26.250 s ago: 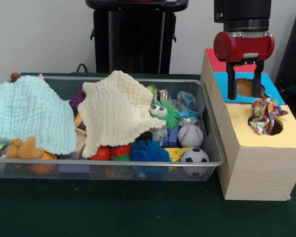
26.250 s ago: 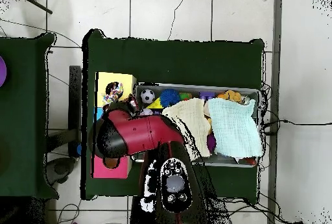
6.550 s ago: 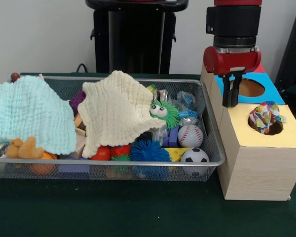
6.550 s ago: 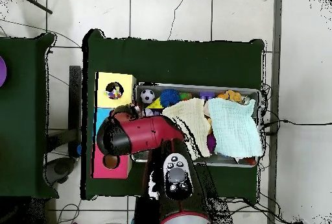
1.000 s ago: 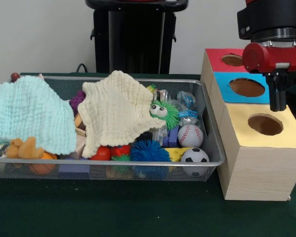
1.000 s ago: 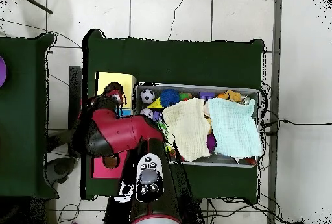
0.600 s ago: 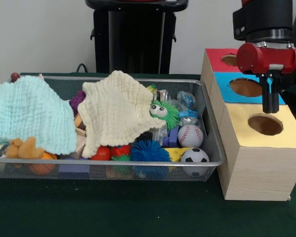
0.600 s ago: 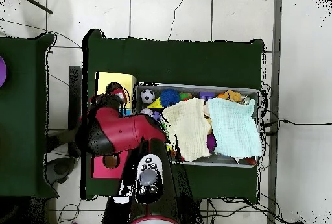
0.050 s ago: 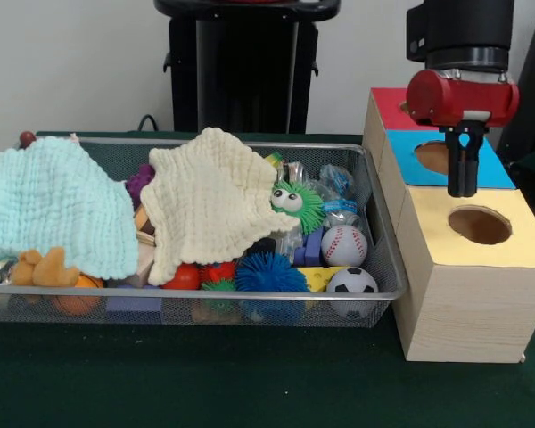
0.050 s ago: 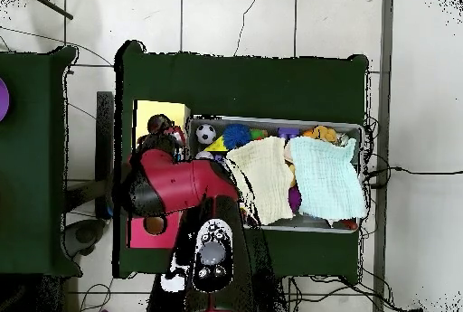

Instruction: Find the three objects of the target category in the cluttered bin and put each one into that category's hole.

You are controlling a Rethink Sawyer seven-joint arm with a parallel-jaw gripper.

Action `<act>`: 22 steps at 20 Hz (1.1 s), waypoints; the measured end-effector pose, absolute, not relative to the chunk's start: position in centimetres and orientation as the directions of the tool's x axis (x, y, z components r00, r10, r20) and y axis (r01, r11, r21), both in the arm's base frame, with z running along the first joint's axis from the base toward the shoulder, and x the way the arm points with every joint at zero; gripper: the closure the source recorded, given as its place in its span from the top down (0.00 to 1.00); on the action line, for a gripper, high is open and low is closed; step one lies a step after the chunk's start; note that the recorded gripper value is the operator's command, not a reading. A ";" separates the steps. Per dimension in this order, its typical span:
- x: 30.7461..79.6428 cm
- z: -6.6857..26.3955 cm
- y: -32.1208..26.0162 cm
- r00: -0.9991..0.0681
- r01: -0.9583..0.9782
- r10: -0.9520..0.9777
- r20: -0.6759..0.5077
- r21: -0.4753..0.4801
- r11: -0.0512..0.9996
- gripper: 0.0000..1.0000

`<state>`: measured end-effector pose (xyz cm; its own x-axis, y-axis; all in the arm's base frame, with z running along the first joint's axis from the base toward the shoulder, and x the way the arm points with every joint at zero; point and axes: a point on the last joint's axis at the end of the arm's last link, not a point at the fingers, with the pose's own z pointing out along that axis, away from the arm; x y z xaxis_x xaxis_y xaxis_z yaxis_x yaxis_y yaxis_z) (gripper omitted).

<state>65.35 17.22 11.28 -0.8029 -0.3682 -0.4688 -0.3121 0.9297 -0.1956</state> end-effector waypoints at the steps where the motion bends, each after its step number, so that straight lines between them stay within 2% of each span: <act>1: 65.4 11.5 16.9 -0.806 -0.309 -0.365 -0.466 -0.195 0.931 0.00; 7: 65.9 13.9 12.8 -0.827 -0.263 -0.316 -0.466 -0.178 0.948 0.00; 14: 66.6 15.8 4.4 -0.851 -0.177 -0.239 -0.468 -0.174 0.969 0.00; 22: 65.3 15.2 -1.0 -0.902 -0.157 -0.216 -0.373 -0.182 0.971 0.00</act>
